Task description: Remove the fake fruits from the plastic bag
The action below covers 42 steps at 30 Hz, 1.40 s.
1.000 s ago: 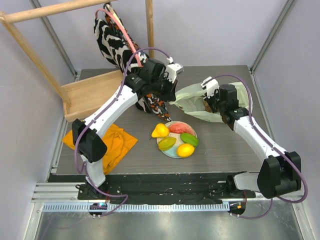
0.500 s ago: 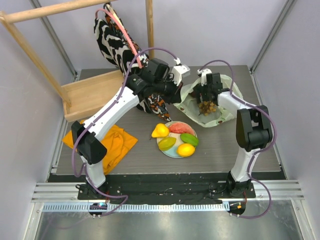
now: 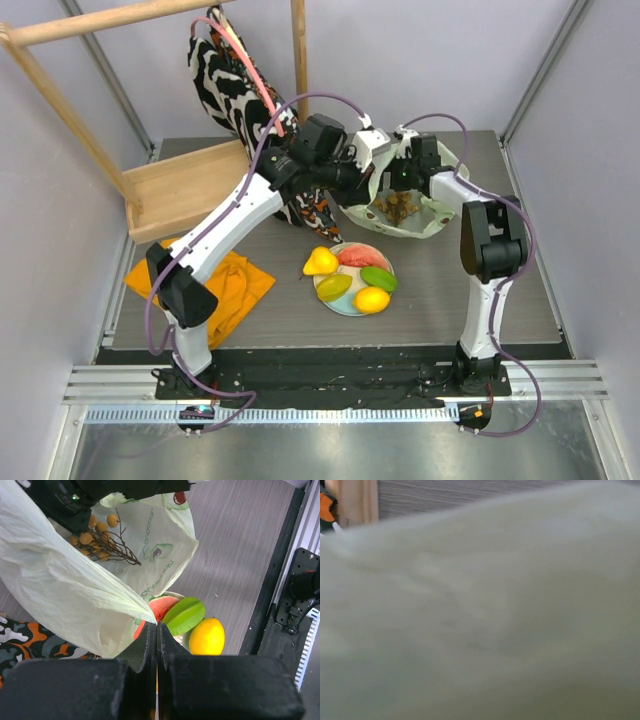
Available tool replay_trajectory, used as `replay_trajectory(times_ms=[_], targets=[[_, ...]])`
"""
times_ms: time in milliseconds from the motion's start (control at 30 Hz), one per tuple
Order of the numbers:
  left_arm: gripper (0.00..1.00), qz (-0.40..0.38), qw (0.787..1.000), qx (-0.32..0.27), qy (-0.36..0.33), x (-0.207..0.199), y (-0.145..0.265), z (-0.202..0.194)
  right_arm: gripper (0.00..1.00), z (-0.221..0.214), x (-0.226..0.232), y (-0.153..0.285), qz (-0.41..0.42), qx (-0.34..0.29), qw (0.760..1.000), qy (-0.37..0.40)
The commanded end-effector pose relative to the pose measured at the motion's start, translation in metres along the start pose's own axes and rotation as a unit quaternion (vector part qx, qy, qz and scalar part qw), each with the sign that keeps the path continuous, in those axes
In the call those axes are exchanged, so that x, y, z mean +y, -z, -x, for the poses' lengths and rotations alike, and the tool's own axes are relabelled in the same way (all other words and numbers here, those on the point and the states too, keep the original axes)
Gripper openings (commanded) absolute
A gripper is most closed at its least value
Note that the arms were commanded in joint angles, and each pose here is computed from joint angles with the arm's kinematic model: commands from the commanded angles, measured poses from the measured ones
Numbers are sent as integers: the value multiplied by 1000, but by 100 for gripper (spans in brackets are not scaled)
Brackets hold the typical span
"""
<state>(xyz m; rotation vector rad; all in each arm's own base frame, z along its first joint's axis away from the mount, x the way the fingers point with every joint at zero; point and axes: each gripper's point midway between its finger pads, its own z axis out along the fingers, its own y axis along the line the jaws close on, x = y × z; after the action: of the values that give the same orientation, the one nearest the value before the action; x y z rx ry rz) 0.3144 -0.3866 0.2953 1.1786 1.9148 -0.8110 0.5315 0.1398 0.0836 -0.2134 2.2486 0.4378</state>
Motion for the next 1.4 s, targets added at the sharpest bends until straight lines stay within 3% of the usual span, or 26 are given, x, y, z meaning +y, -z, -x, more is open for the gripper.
replay_trajectory(times_ms=[0,267,533,667,767,833,967,1167,1367], targets=[[0,1,1000,8,9,0,-6,-4,100,28,35,-15,72,-30,997,-22],[0,-1,1000,24,14,2,-16,-14,100,30,75,-47,131,-35,990,-31],[0,10,999,37,4,-4,-16,-22,99,52,105,-83,180,-85,978,-61],[0,19,999,41,-3,-3,-13,-23,84,59,115,-89,198,-91,975,-48],[0,23,999,42,-6,-1,-15,-24,67,53,113,-85,201,-84,975,-47],[0,24,999,41,-8,-1,-17,-22,58,56,110,-78,198,-87,975,-48],[0,46,998,29,-11,9,-20,-13,49,59,95,-57,187,-84,978,-50],[0,118,993,4,-8,43,-15,4,48,85,75,25,188,-111,976,-15],[0,153,988,-21,18,79,-4,15,47,56,78,97,200,-72,977,31]])
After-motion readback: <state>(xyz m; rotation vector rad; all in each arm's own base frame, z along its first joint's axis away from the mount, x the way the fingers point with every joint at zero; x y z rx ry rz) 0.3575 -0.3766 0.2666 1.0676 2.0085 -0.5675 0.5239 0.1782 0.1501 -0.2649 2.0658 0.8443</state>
